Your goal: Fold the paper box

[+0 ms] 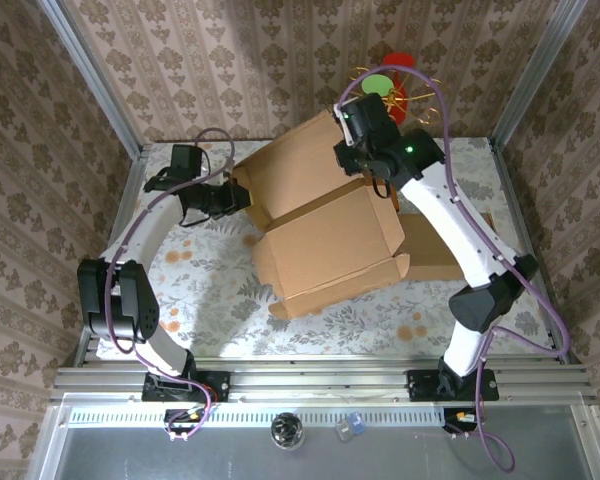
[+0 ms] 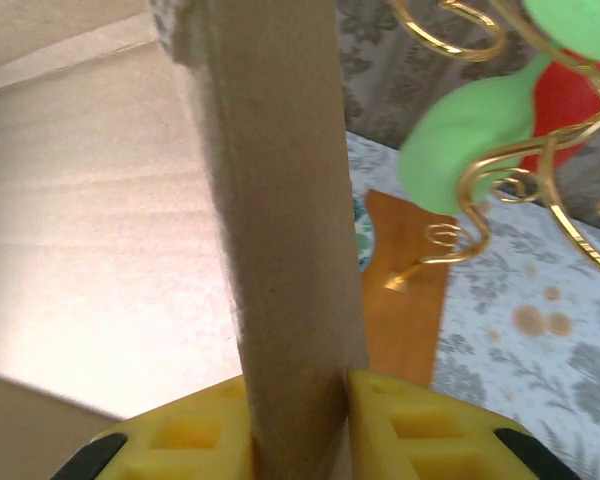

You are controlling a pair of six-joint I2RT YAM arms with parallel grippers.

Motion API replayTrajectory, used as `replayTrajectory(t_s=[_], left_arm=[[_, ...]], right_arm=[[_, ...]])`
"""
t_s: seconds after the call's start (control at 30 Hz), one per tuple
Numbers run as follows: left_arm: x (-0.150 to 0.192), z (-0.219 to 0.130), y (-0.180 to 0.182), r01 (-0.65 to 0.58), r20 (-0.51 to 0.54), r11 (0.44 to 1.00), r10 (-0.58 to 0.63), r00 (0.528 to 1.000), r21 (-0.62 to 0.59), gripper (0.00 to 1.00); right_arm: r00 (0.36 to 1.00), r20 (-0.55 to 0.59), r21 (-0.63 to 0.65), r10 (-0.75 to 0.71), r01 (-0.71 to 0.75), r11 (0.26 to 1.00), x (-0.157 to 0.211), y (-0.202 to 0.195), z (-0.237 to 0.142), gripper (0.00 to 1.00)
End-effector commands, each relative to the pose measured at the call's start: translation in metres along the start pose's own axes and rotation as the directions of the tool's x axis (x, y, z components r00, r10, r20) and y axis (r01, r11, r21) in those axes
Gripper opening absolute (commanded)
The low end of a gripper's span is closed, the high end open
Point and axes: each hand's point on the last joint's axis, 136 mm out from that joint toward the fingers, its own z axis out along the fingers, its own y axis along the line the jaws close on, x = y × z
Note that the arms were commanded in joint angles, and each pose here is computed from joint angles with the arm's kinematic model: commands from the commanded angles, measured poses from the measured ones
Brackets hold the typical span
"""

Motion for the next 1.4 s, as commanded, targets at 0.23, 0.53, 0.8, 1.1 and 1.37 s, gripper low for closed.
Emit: replayTrajectory(t_s=[0.23,0.53,0.8,1.1,1.37], left_arm=[[0.008,-0.019,-0.008,-0.003,0.005,0.987,0.004,1.000,-0.162,0.00],[0.009,-0.021,-0.014,-0.002,-0.005,0.980,0.001,1.000,-0.198,0.00],[0.006,-0.026,-0.012,0.016,0.019,0.965,-0.012,1.000,-0.262,0.00],[0.007,-0.033,0.038,0.060,0.054,0.903,-0.040,0.998,-0.426,0.01],[-0.001,-0.028,0.096,0.078,0.001,0.833,-0.093,0.996,-0.547,0.08]], right_arm=[[0.992,-0.123,0.333,0.018,0.025,0.943,0.019,-0.042,0.017,0.13],[0.987,-0.160,0.387,0.015,0.048,0.921,0.027,-0.043,0.023,0.00],[0.990,-0.135,0.339,0.044,0.004,0.941,0.026,-0.029,0.019,0.00],[0.961,-0.177,0.310,0.213,-0.152,0.939,0.067,0.015,0.049,0.00],[0.879,-0.332,0.256,0.343,-0.266,0.929,0.117,0.069,0.107,0.00]])
